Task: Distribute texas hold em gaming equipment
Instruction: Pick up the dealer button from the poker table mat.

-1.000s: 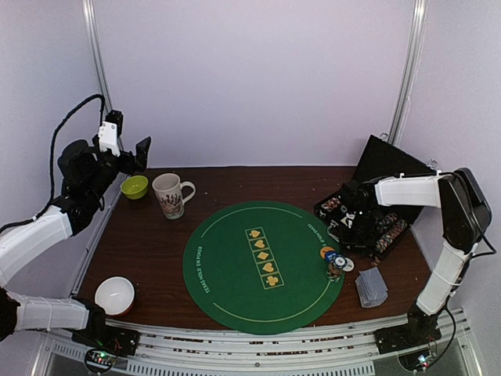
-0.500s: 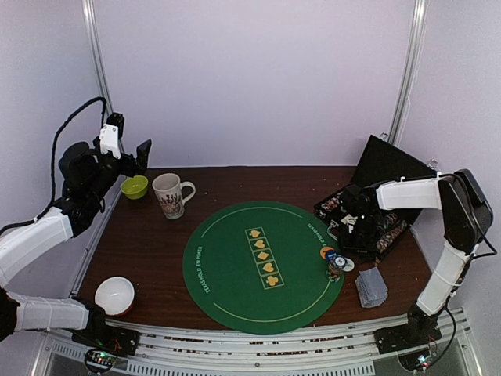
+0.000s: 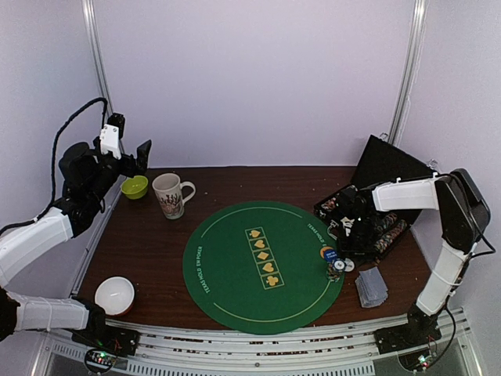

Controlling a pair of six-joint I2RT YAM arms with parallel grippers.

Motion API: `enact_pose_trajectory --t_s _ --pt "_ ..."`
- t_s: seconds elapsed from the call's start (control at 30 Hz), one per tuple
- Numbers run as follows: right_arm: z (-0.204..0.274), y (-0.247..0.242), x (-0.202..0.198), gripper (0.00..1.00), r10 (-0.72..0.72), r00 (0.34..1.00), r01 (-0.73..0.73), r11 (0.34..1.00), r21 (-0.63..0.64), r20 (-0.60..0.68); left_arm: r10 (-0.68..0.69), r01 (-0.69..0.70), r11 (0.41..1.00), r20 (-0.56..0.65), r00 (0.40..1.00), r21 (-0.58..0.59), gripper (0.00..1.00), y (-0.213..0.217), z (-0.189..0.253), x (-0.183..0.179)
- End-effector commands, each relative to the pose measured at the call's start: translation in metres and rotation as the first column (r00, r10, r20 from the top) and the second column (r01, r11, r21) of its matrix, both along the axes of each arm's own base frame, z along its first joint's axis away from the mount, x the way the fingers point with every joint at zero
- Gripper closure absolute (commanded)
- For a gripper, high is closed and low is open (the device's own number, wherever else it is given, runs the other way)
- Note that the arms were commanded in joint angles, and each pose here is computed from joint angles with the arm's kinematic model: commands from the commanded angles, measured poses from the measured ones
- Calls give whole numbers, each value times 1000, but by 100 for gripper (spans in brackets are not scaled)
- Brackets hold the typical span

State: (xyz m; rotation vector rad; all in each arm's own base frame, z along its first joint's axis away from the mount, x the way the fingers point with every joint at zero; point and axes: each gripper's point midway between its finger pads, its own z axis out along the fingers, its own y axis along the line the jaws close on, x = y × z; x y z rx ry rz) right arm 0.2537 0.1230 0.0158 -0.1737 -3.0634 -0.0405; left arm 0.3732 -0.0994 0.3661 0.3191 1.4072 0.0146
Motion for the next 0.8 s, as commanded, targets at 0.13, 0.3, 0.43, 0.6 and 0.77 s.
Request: enact_pose_trajectory --t_s 0.13,0.3,0.43,0.6,0.77 --pt "-6 -21 0 49 -14 1000 12 996 -87 -17 -17 17 1000 58 998 -8 2 -3 15 -4" --pt "-4 -27 -1 53 -21 1000 19 995 -96 -20 -13 13 1000 58 998 -5 2 -3 15 -3" --pt "0 -29 1 58 -25 1000 24 995 -92 -5 -14 14 1000 56 998 -6 2 -3 14 -3" --pt "10 -25 8 60 -16 1000 17 997 -72 25 -17 17 1000 57 998 -6 2 -4 14 -3" --pt "20 -23 12 60 -11 999 13 998 -62 46 -15 15 1000 60 998 -3 2 -3 15 -3"
